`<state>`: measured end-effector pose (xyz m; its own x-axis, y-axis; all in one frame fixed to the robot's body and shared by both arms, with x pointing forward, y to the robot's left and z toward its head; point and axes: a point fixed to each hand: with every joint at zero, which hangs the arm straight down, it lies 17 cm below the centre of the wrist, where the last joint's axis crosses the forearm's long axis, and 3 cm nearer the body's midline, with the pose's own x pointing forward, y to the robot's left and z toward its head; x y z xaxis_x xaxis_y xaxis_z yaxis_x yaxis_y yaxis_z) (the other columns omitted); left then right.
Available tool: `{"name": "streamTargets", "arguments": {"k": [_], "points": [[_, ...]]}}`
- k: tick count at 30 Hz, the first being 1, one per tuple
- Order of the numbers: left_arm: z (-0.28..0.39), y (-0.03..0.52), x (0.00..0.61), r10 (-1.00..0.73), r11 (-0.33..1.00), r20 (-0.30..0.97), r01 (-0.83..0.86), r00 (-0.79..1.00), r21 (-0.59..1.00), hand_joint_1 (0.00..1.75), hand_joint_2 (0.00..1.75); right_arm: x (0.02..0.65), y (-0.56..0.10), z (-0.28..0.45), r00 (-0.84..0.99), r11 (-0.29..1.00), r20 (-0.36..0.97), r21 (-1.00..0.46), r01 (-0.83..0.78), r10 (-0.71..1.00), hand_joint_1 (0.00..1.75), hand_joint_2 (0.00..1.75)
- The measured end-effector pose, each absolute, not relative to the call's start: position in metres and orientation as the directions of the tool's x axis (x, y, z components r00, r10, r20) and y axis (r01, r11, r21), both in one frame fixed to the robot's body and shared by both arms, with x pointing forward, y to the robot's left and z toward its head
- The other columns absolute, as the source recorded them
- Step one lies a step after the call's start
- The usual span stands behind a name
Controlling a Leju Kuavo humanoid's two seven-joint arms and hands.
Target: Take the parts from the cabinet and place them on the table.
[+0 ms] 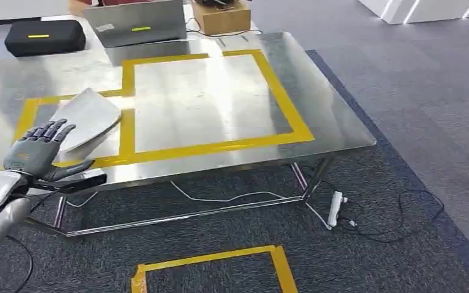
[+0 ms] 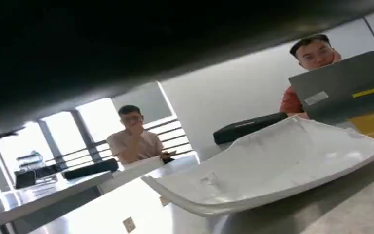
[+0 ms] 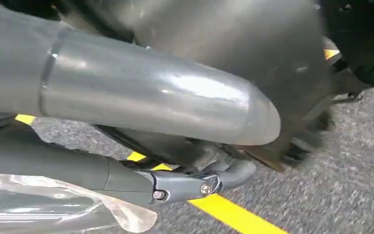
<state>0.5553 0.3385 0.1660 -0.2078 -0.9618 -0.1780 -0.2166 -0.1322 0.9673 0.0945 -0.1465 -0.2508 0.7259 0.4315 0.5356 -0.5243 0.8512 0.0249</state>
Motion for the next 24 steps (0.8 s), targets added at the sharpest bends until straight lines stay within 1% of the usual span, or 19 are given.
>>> {"name": "streamTargets", "arguments": {"k": [7,11,15,20,24], "points": [[0.165,0.348,0.55,-0.963,-0.137,-0.182,-0.22,-0.197,0.966,0.0,0.0,0.091,-0.146,-0.251,0.729,0.851,0.531,0.027,-0.524,0.432,0.0,0.0],[0.159,0.352,0.542,-0.968,-0.118,-0.162,-0.222,-0.193,0.968,0.0,0.0,0.091,-0.147,-0.252,0.73,0.852,0.53,0.027,-0.523,0.432,0.0,0.0],[0.169,0.355,0.533,-0.972,-0.092,-0.144,-0.263,-0.187,0.961,0.0,0.0,0.091,-0.147,-0.252,0.732,0.855,0.531,0.026,-0.519,0.428,0.0,0.0],[0.153,0.363,0.504,-0.98,-0.055,-0.103,-0.264,-0.172,0.963,0.0,0.0,0.088,-0.148,-0.252,0.745,0.867,0.527,0.032,-0.498,0.408,0.0,0.0],[0.126,0.371,0.471,-0.987,-0.017,-0.053,-0.23,-0.15,0.973,0.0,0.0,0.09,-0.149,-0.252,0.755,0.879,0.529,0.035,-0.475,0.387,0.0,0.0]]}}
